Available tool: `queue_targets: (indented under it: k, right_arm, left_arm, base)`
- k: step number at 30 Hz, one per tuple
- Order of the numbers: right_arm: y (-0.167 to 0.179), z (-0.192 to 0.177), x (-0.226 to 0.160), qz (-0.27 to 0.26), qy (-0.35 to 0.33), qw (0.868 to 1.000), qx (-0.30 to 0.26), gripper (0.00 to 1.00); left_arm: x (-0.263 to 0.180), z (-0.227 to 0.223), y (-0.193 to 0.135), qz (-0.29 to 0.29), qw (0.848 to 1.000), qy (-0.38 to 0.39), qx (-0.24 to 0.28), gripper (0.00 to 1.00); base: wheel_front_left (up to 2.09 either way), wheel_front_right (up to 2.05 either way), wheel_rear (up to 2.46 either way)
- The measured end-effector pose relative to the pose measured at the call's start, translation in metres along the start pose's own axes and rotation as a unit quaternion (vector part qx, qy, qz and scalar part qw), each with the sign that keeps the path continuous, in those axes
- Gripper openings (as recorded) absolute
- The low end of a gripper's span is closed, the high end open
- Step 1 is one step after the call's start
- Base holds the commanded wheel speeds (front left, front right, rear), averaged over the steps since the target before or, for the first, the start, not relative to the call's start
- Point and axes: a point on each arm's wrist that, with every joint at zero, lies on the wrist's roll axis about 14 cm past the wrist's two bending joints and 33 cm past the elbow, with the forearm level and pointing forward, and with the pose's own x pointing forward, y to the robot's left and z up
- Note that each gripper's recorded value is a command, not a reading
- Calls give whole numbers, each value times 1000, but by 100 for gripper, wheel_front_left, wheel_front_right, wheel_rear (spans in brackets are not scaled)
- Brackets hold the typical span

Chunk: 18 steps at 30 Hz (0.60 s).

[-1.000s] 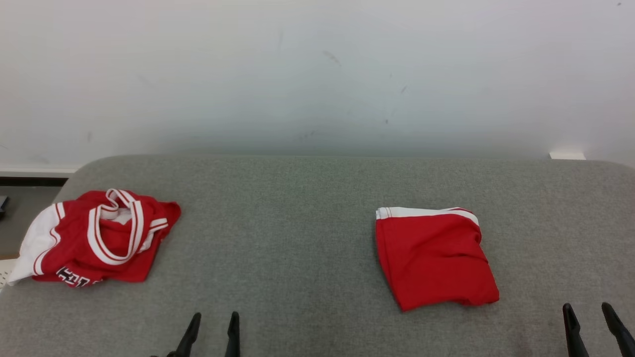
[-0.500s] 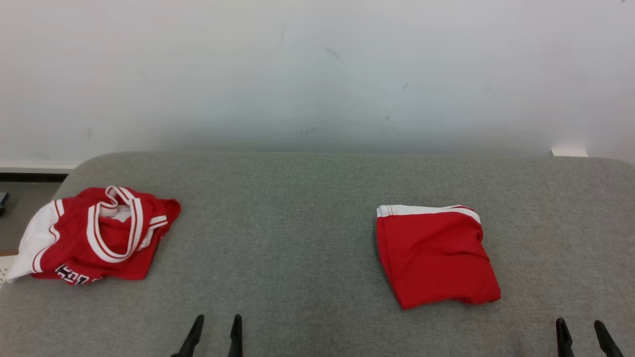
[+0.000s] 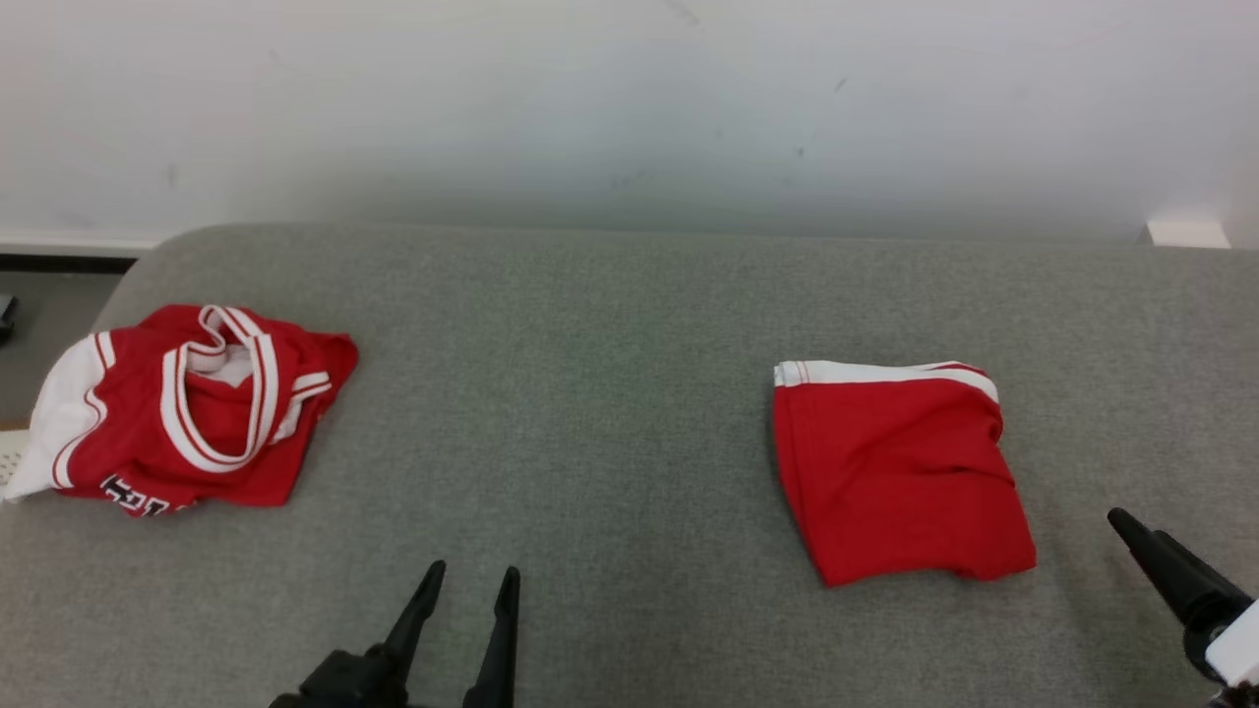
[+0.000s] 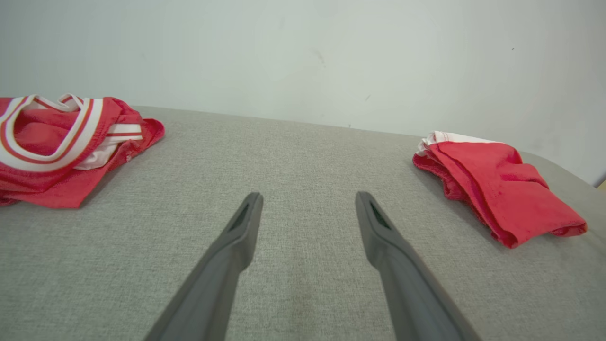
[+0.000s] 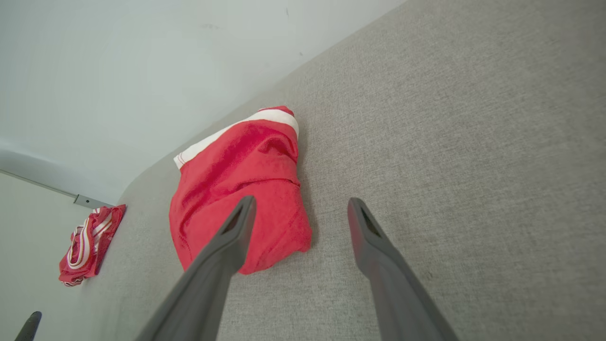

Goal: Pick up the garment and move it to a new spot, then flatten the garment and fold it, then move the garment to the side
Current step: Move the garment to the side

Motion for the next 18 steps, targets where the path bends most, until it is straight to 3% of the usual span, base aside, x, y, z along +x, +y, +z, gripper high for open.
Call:
queue_targets:
  k: [7,18]
  right_arm:
    - [-9,5,46,2,132,991,22,100]
    - [14,-53,108,32,258,965,21,100]
  left_arm:
    - [11,-15,12,18,1000,24,-4,100]
    - [10,-29,44,71,996,47,1,100]
  base:
    - [0,0,0]
    - [0,0,0]
